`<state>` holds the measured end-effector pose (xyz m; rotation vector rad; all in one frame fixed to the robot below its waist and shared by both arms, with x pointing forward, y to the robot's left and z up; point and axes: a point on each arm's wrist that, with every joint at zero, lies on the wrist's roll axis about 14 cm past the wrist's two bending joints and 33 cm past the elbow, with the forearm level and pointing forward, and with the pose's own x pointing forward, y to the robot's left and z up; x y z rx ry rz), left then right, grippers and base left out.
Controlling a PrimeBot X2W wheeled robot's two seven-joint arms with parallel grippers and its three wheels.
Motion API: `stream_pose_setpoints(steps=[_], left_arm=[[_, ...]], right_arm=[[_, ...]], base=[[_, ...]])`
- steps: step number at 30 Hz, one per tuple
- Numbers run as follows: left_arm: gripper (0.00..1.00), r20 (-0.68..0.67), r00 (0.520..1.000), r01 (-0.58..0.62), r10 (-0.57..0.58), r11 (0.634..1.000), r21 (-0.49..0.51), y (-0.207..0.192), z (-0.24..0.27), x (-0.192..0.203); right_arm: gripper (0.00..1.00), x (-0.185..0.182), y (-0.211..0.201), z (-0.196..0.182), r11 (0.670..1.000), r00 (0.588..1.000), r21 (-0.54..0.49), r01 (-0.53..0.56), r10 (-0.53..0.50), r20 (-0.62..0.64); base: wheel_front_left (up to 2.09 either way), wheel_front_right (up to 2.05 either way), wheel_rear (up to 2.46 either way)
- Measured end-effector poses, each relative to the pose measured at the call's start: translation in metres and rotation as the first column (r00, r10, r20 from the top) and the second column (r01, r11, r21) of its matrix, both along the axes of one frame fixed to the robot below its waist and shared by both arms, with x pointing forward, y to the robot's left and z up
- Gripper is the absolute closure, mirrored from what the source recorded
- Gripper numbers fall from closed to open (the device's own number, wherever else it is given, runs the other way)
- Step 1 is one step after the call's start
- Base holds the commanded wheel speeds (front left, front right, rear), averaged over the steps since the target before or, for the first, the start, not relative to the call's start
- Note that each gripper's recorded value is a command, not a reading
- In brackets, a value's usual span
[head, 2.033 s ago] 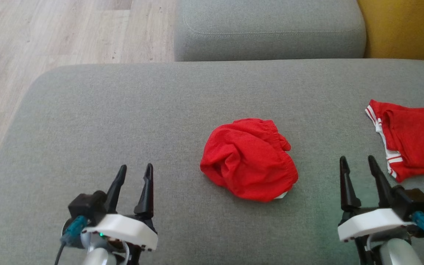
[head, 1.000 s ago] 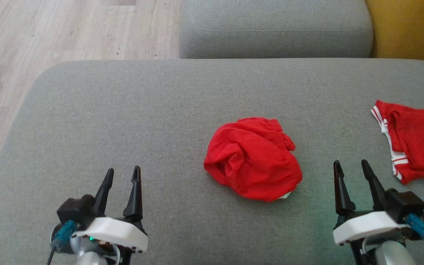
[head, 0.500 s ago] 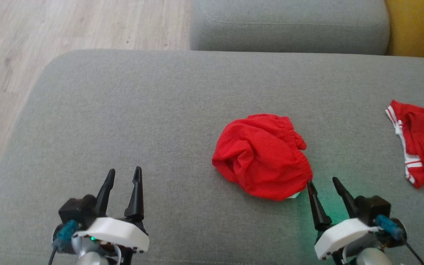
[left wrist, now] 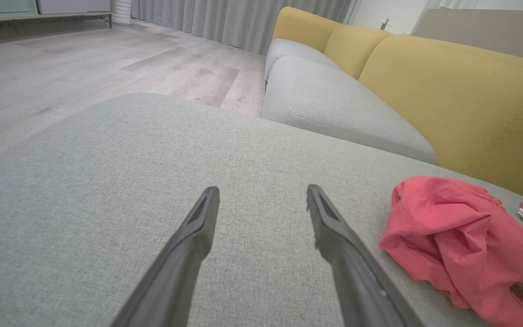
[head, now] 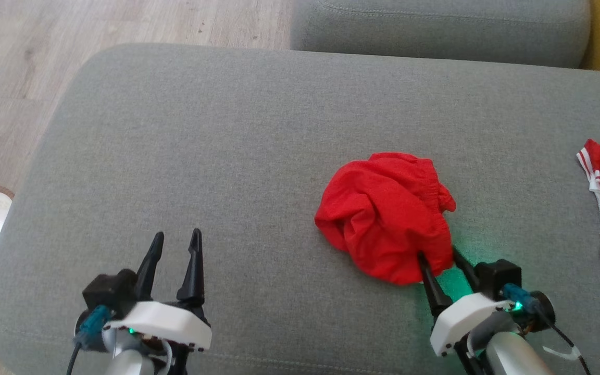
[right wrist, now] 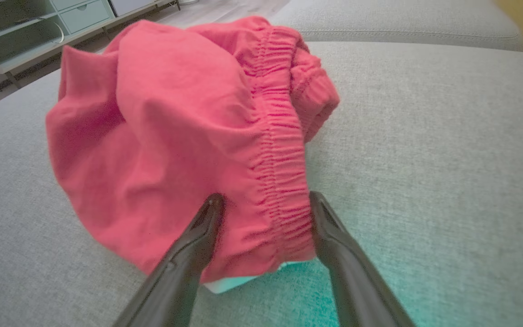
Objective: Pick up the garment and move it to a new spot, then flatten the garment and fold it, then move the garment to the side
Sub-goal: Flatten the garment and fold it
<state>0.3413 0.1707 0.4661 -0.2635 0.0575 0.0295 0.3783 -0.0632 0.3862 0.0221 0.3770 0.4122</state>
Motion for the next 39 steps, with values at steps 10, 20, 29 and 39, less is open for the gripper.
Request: stream_pose_setpoints(steps=[10,20,29,39], left_arm=[[0.0,0.013,1.0,0.005,-0.005,1.0,0.001,-0.001,0.004,0.003],[0.0,0.03,1.0,-0.002,0.002,1.0,0.001,0.0,0.01,0.001],[0.0,0.043,0.999,-0.02,0.02,1.0,0.002,0.005,0.014,-0.004],[0.0,0.049,0.998,-0.032,0.033,0.999,-0.007,0.007,0.016,-0.009]], right_arm=[[1.0,0.006,0.038,0.038,0.99,0.992,0.118,-0.084,0.072,0.103],[1.0,0.023,0.094,0.16,0.929,0.892,0.241,-0.28,0.159,0.424],[1.0,0.041,0.098,0.234,0.901,0.813,0.285,-0.327,0.115,0.571],[1.0,0.057,0.093,0.27,0.917,0.758,0.243,-0.315,0.089,0.646]], base=[[0.0,0.0,0.0],[0.0,0.0,0.0],[0.0,0.0,0.0],[0.0,0.0,0.0]])
